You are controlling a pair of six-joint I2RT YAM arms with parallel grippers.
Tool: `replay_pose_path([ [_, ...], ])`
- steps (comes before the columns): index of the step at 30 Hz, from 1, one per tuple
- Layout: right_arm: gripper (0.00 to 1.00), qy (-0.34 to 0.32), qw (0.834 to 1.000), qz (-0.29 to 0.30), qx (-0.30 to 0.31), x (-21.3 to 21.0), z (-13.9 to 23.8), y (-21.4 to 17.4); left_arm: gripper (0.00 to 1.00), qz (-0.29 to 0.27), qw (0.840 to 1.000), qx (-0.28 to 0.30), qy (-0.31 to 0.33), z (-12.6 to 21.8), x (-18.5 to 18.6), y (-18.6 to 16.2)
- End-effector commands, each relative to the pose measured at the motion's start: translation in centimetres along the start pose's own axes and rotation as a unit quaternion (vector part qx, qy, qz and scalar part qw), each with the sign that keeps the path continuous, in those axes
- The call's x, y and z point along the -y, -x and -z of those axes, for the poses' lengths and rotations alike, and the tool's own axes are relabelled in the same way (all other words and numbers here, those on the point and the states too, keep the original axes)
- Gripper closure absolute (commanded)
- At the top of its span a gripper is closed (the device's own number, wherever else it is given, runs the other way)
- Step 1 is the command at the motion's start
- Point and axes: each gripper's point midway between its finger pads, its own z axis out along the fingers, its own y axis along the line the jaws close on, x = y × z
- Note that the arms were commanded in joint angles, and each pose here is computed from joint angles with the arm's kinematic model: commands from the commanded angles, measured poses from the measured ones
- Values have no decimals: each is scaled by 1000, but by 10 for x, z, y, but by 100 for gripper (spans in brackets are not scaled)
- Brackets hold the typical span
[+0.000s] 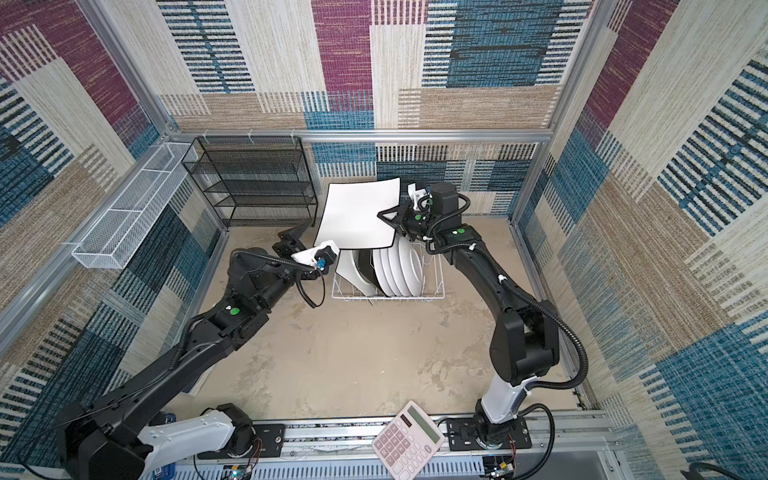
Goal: Unload the plates from the dish rack
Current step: 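Tilt the plate flat above the rack while the right gripper reaches its far edge, then grasp the plate's opposite edge with the right gripper, holding it with both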
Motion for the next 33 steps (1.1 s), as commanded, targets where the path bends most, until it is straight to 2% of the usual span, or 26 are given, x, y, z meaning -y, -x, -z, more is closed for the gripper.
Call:
replay_pose_path([
  [1,100,51,996,65,37,-33,11,17,15,140,987,-23,-79,11,12,1],
  [4,100,46,994,85,48,-33,14,19,12,210,973,-27,-93,13,1,8],
  [7,100,44,991,109,59,-35,18,23,11,283,952,-32,-110,10,-9,12],
  [10,100,48,988,131,71,-37,22,24,11,371,917,-50,-137,2,-18,8],
  [14,100,59,985,148,73,-38,27,21,11,481,861,-52,-158,-13,-28,-3],
  [17,100,72,983,157,65,-39,29,18,11,542,820,-50,-177,-24,-30,-14],
  [22,100,97,979,172,51,-43,29,11,11,614,743,-45,-264,-40,-15,-22],
  [25,100,109,977,180,42,-46,29,8,11,641,703,-42,-305,-50,-6,-23],
  [33,100,138,974,179,19,-47,23,2,12,683,639,-61,-348,-77,8,-31],
])
